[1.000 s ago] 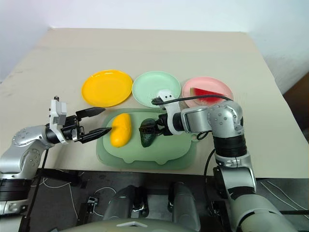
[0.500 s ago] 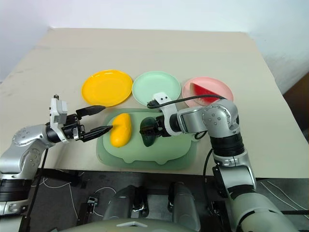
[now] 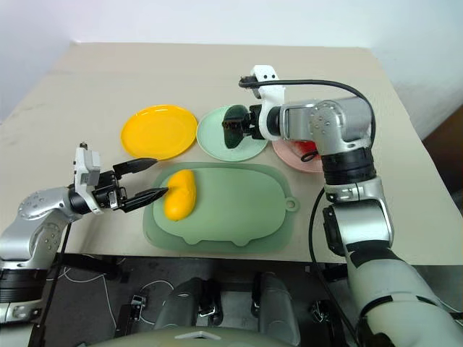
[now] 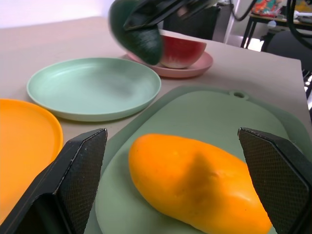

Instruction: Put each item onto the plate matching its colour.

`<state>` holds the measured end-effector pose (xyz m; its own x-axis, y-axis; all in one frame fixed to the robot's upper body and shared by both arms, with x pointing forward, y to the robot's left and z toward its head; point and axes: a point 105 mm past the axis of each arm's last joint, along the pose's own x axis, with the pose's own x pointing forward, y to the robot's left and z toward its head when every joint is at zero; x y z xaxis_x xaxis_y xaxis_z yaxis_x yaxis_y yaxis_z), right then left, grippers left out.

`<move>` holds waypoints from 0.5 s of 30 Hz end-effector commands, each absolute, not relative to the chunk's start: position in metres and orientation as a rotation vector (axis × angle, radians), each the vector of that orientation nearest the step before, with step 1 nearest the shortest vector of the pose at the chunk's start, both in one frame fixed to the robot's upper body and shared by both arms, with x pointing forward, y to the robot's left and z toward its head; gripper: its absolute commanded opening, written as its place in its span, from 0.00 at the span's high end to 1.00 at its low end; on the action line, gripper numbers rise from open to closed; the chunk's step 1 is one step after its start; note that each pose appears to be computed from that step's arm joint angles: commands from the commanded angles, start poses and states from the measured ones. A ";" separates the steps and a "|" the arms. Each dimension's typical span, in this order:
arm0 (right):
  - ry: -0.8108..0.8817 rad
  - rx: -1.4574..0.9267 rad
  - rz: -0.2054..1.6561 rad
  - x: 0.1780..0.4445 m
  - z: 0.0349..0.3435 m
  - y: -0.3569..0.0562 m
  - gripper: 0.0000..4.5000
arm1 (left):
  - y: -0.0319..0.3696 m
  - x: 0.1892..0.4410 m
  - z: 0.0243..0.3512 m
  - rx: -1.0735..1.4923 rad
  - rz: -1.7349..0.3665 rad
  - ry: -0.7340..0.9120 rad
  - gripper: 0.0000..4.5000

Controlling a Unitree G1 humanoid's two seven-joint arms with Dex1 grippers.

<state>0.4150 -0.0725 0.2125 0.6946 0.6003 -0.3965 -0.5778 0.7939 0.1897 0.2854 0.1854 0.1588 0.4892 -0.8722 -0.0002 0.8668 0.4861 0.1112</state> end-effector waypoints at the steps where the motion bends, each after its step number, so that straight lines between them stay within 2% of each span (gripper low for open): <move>1: 0.393 0.015 0.623 0.440 0.218 -0.071 0.27 | 0.186 0.281 0.171 0.128 -1.058 -0.102 0.00; 9: 0.437 0.000 0.617 0.456 0.195 -0.055 0.27 | 0.190 0.280 0.171 0.136 -1.047 -0.102 0.00; 10: 0.434 -0.001 0.628 0.456 0.195 -0.052 0.11 | 0.191 0.280 0.171 0.137 -1.046 -0.101 0.00; 12: 0.435 -0.004 0.648 0.455 0.194 -0.048 0.01 | 0.192 0.279 0.171 0.140 -1.045 -0.101 0.00; 15: 0.435 -0.023 0.646 0.456 0.193 -0.047 0.01 | 0.194 0.278 0.170 0.144 -1.042 -0.099 0.00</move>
<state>0.4525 -0.0543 0.1684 0.6930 0.5557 -0.4593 -0.5607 0.8159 0.1411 0.2809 0.1926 0.1575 0.5074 -0.8617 -0.0077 0.8566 0.5034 0.1130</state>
